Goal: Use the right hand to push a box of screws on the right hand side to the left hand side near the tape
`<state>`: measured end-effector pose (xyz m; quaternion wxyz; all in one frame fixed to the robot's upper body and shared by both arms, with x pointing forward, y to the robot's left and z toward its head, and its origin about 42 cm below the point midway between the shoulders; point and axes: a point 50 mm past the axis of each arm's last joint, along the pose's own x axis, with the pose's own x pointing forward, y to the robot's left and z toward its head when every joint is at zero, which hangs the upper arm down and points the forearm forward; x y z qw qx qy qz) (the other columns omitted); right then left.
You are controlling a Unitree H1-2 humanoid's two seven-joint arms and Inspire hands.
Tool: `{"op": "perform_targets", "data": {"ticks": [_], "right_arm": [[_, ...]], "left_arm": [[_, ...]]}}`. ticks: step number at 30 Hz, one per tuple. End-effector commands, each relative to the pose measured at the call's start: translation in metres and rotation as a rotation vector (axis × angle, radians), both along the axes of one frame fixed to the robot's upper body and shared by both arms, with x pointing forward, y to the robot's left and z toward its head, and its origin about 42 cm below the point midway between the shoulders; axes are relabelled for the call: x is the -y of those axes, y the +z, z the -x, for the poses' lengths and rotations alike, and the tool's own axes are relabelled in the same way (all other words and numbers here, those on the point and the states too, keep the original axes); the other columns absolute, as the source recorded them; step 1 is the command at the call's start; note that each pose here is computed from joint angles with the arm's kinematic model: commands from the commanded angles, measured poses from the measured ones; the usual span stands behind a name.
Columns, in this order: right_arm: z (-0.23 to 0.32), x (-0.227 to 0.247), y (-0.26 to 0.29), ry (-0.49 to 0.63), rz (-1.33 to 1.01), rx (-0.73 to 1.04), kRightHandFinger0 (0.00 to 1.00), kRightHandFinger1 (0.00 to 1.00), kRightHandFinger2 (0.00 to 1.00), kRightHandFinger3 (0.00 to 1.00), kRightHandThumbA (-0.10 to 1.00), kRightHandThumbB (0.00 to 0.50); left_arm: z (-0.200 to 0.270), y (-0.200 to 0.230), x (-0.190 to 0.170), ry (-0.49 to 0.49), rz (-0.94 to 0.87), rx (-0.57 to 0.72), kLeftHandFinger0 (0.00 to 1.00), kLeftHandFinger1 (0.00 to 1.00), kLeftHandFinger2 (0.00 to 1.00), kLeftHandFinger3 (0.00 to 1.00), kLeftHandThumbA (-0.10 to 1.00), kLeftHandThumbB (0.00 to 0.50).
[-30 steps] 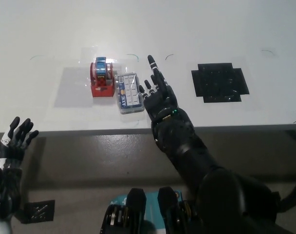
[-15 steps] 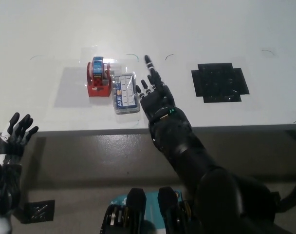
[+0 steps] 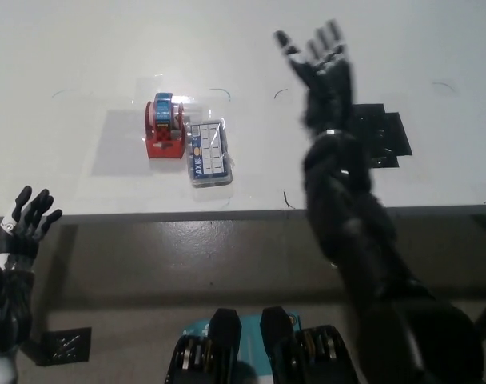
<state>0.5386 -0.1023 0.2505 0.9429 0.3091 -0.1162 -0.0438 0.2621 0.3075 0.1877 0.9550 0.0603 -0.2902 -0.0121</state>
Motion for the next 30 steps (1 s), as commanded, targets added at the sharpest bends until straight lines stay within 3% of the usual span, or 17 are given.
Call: {"op": "perform_targets", "data": {"ticks": [1,3,8,10,11,17,19,23,25,29,30], "right_arm": [[0.041,0.062,0.046,-0.06,0.242,0.428,1.0,1.0,1.0,1.0,1.0,0.226],[0.066,0.08,0.042,-0.049,0.281,0.463,1.0,1.0,1.0,1.0,1.0,0.193],[0.127,0.115,0.026,-0.027,0.377,0.511,1.0,1.0,1.0,1.0,1.0,0.17],[0.146,0.124,0.019,-0.04,0.427,0.504,1.0,1.0,1.0,1.0,1.0,0.184],[0.16,0.13,0.01,-0.034,0.445,0.492,1.0,1.0,1.0,1.0,1.0,0.214],[0.211,0.144,-0.034,0.026,0.511,0.391,1.0,1.0,1.0,1.0,0.95,0.293],[0.226,0.15,-0.048,0.041,0.562,0.352,1.0,1.0,1.0,1.0,0.96,0.299],[0.244,0.158,-0.076,0.077,0.608,0.3,1.0,1.0,1.0,1.0,0.94,0.271],[0.249,0.157,-0.09,0.091,0.633,0.267,1.0,1.0,1.0,1.0,0.94,0.268],[0.264,0.16,-0.117,0.14,0.698,0.19,1.0,1.0,1.0,1.0,0.94,0.208],[0.269,0.16,-0.125,0.146,0.698,0.161,1.0,1.0,1.0,1.0,0.94,0.239]], "left_arm": [[0.001,0.009,-0.009,-0.004,-0.047,0.019,1.0,1.0,1.0,1.0,1.0,0.194],[0.001,0.007,-0.009,0.004,-0.048,0.013,1.0,1.0,1.0,1.0,1.0,0.193],[-0.008,0.009,-0.015,0.012,-0.087,0.014,1.0,1.0,1.0,1.0,1.0,0.174],[-0.012,0.011,-0.015,0.009,-0.09,0.014,1.0,1.0,1.0,1.0,1.0,0.16],[-0.016,0.012,-0.016,0.006,-0.088,0.019,1.0,1.0,1.0,1.0,1.0,0.133],[-0.031,0.014,-0.017,-0.006,-0.081,0.013,1.0,1.0,1.0,1.0,1.0,0.141],[-0.033,0.012,-0.016,0.003,-0.078,-0.002,1.0,1.0,1.0,1.0,1.0,0.145],[-0.037,0.004,-0.015,0.011,-0.054,-0.026,1.0,1.0,1.0,1.0,1.0,0.09],[-0.04,-0.001,-0.014,0.029,-0.061,-0.031,1.0,1.0,1.0,1.0,1.0,0.101],[-0.037,-0.015,-0.01,0.032,-0.034,-0.058,1.0,1.0,1.0,1.0,1.0,0.098],[-0.035,-0.018,-0.009,0.028,-0.034,-0.061,1.0,1.0,1.0,1.0,1.0,0.088]]}}
